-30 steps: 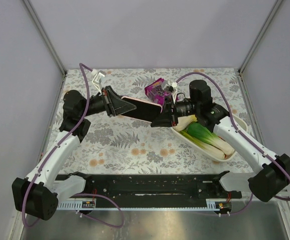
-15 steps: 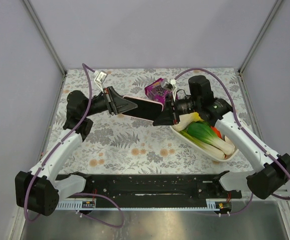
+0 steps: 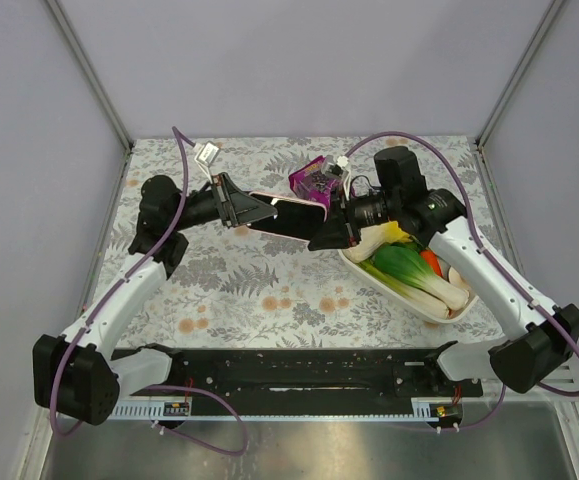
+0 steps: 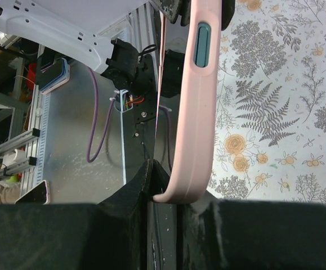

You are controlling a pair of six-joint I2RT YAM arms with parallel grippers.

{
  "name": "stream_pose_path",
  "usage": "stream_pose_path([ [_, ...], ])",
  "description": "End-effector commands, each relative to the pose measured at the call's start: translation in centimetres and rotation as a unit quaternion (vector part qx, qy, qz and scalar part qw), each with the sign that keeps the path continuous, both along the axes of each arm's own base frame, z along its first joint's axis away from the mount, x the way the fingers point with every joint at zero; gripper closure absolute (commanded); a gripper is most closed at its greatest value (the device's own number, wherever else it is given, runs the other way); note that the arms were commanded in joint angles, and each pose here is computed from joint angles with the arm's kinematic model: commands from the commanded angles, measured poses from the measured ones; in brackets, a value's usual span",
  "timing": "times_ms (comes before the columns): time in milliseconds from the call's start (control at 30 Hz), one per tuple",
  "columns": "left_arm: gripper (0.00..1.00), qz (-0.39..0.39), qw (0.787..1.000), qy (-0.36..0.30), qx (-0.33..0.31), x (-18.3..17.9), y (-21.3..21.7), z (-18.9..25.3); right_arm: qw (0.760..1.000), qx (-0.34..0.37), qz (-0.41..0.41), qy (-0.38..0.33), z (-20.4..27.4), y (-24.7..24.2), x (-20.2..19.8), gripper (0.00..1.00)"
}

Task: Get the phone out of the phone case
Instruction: Remove the phone case from the phone.

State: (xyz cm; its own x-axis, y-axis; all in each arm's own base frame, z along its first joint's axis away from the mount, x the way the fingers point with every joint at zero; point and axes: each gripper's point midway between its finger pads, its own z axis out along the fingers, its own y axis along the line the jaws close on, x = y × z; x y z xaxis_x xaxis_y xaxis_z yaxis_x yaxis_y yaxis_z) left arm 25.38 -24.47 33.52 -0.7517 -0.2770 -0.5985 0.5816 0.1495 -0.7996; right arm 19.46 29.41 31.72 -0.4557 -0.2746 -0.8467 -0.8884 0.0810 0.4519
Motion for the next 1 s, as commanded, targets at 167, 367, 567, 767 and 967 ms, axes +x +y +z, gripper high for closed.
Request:
stream_pose_path([
  [167, 1.00, 0.204, 0.952, 0.204, 0.105, 6.7, 5.1, -13.1, 0.966, 0.112, 0.021, -0.233, 11.1, 0.4, -1.0, 0.99],
  [367, 1.00, 0.141, 0.985, 0.087, 0.053, 5.3, 3.7, -6.1, 0.976, 0.085, -0.072, -0.185, 8.5, 0.9, 2.6, 0.65],
  [567, 1.00, 0.088, 0.996, 0.011, 0.001, 3.0, 3.0, -1.1, 0.983, 0.073, -0.106, -0.134, 6.6, 1.4, 4.1, 0.37],
  [767, 1.00, 0.063, 0.997, -0.028, -0.029, 1.5, 3.1, 1.7, 0.986, 0.071, -0.112, -0.096, 5.0, 1.6, 4.7, 0.32],
  [967, 1.00, 0.041, 0.995, -0.071, -0.051, -0.1, 3.2, 4.1, 0.992, 0.102, -0.061, -0.049, 4.0, 1.9, 3.7, 0.40],
])
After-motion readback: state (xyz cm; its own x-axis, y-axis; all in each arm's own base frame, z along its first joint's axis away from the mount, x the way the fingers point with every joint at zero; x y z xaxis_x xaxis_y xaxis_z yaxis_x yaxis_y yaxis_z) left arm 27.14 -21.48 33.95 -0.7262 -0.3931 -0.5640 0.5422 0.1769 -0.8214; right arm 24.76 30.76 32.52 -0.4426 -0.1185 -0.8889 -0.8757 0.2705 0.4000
